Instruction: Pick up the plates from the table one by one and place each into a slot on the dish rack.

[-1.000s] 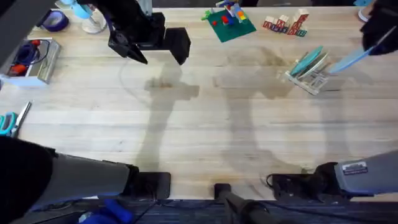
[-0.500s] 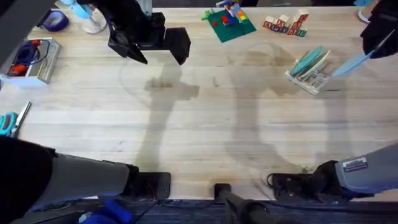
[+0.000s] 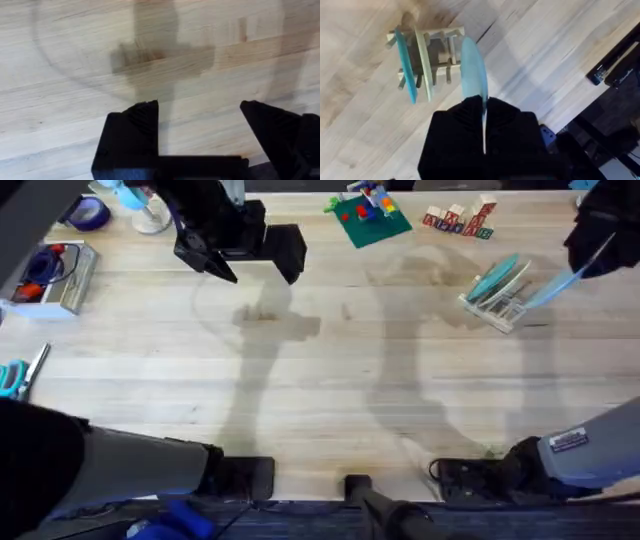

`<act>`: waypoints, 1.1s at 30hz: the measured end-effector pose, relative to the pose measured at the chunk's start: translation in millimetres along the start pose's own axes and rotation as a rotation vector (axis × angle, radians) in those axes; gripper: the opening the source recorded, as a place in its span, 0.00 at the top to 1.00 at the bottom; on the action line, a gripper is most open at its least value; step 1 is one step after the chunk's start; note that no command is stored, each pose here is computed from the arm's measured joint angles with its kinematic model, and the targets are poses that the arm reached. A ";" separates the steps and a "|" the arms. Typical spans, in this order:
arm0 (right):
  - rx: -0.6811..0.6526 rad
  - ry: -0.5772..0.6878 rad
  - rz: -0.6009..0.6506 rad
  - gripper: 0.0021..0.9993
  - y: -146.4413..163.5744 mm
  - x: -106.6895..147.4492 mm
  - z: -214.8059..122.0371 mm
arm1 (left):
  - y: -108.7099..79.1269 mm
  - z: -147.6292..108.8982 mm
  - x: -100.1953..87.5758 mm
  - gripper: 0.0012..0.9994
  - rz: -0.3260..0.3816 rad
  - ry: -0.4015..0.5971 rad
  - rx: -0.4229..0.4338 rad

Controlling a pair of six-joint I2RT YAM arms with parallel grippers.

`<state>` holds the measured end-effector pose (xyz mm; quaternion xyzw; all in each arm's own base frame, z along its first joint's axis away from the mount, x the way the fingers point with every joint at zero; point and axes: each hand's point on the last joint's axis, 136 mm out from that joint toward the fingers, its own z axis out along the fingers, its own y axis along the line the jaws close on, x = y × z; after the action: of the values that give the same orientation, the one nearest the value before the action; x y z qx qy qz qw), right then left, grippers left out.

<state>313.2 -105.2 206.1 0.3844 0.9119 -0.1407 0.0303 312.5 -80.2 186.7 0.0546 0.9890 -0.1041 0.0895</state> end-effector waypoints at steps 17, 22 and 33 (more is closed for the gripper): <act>0.029 0.062 -0.023 0.97 21.1 -7.8 34.3 | 0.0 0.0 0.0 0.01 0.000 0.000 0.000; 0.044 0.089 -0.032 0.97 26.4 -8.2 46.4 | 0.0 0.0 0.0 0.01 0.000 0.000 0.000; 0.041 0.083 -0.030 0.79 28.9 -10.6 48.8 | 0.0 0.0 0.0 0.01 0.000 0.000 0.000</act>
<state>338.6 -106.9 154.3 0.3768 0.9150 -0.1434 -0.0175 312.5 -80.2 186.7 0.0546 0.9890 -0.1041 0.0896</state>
